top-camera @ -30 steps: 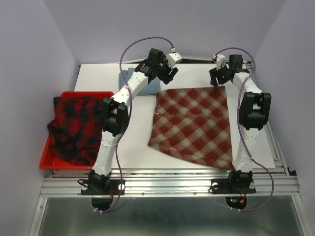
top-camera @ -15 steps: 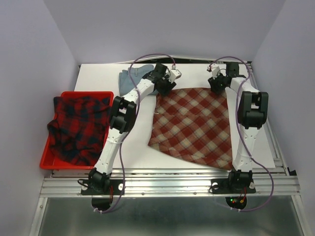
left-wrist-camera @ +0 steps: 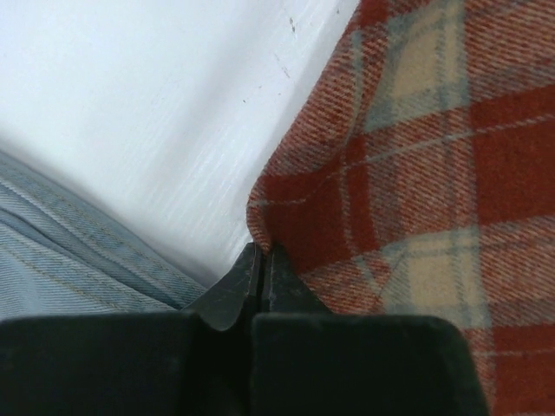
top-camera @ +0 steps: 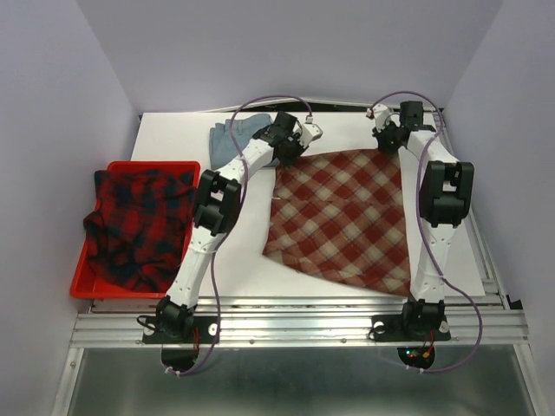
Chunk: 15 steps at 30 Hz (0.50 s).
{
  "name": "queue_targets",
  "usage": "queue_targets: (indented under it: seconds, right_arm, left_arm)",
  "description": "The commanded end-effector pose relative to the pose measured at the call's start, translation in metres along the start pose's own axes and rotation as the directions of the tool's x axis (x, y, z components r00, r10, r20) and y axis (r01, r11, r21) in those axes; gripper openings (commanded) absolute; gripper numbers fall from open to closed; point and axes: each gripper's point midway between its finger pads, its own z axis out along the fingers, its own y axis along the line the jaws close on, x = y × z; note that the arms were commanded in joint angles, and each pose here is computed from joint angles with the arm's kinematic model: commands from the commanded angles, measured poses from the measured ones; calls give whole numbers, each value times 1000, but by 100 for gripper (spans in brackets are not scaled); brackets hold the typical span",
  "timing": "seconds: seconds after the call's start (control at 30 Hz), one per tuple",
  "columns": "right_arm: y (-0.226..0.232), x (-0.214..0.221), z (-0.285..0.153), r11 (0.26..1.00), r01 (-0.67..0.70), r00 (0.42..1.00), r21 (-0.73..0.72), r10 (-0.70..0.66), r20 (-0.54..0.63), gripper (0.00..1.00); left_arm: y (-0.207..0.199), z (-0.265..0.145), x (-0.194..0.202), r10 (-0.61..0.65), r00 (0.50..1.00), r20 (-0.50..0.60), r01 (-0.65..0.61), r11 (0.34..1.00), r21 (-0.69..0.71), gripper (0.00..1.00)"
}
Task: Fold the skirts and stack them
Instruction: Fold the skirt
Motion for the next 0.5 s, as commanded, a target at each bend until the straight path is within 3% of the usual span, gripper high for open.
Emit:
queue_targets:
  seconds: [0.0, 0.27, 0.43, 0.47]
  right_arm:
    - [-66, -53, -49, 978, -1, 994, 207, -22, 109, 1]
    - [-74, -98, -113, 963, 38, 977, 268, -93, 194, 1]
    - [-37, -88, -158, 965, 111, 970, 237, -157, 186, 1]
    - [-29, -84, -164, 967, 118, 969, 227, -162, 184, 1]
  left_arm:
    - [33, -85, -86, 53, 978, 201, -28, 992, -123, 0]
    - [43, -156, -119, 144, 951, 275, -77, 968, -240, 0]
    - [21, -186, -104, 181, 949, 257, -127, 969, -212, 0]
    - [17, -175, -90, 182, 957, 228, -138, 971, -194, 0]
